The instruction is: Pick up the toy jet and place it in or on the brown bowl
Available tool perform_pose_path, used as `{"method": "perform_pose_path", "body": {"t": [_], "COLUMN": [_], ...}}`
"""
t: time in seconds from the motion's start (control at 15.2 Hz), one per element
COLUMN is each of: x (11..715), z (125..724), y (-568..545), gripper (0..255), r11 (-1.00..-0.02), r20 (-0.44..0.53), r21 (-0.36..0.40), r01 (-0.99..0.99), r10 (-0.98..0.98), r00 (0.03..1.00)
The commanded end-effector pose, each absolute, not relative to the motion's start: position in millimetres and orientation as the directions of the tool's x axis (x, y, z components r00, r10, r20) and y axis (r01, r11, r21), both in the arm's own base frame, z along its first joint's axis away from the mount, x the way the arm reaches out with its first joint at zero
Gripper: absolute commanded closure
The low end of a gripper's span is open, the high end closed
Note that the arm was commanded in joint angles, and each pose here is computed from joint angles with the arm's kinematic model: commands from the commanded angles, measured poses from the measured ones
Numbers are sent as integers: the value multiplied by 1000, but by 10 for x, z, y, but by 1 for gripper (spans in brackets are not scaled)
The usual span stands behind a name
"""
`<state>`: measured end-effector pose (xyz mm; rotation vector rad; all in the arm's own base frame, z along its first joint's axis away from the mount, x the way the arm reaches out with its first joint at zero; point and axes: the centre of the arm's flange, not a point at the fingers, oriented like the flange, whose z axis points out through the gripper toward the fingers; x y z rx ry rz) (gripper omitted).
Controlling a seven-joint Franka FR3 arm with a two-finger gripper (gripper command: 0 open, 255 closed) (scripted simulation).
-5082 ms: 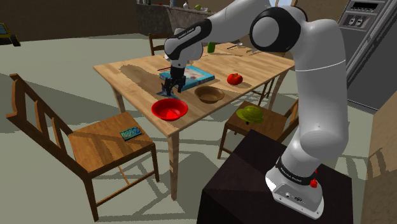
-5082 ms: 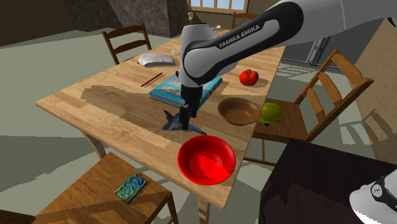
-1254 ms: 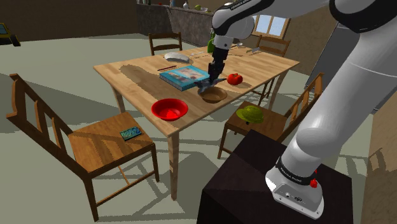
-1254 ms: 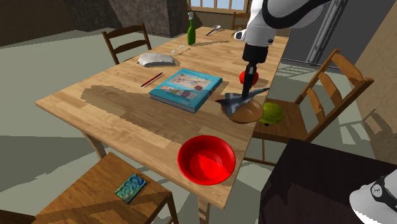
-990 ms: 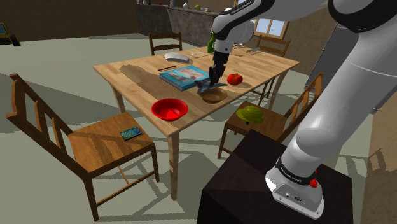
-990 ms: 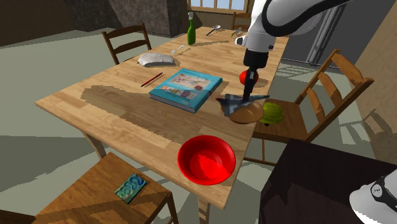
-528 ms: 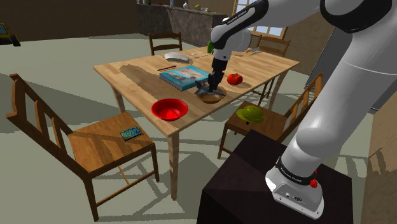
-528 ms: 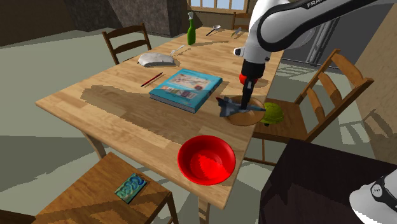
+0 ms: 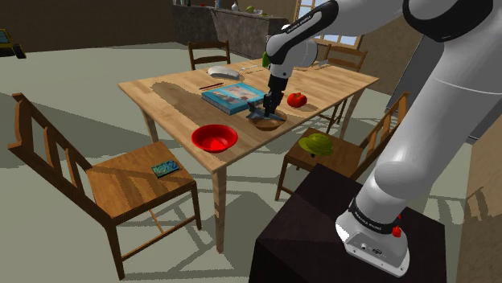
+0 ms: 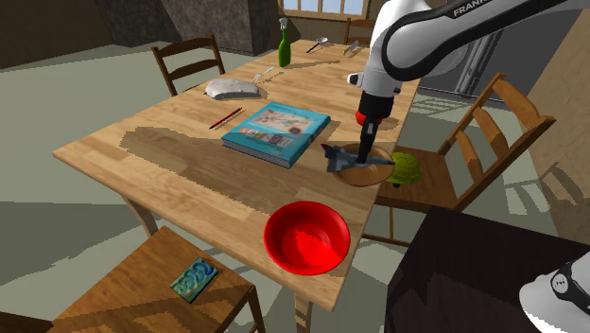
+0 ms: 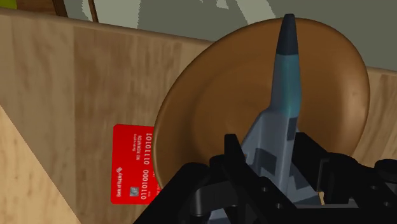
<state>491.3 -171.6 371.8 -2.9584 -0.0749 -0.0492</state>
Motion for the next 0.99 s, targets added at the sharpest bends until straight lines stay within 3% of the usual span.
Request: {"method": "perform_pose_path", "body": {"t": [0.0,0.07,0.4,0.66,0.92], "x": [4911,4915,4911,4901,4901], "z": [3680,3673,3680,4171,4171], "y": [-1690,-1687,-1690,-1782,-1782], "gripper": [255,0,0,0,0], "r11": [-981,-982,-981,-981,-981], "r20": [30,30,30,30,30], "r21": [-183,-183,-183,-183,-183], "r01": [56,56,56,56,56], "r10": [51,51,51,51,51], "r00": [998,998,998,998,998]}}
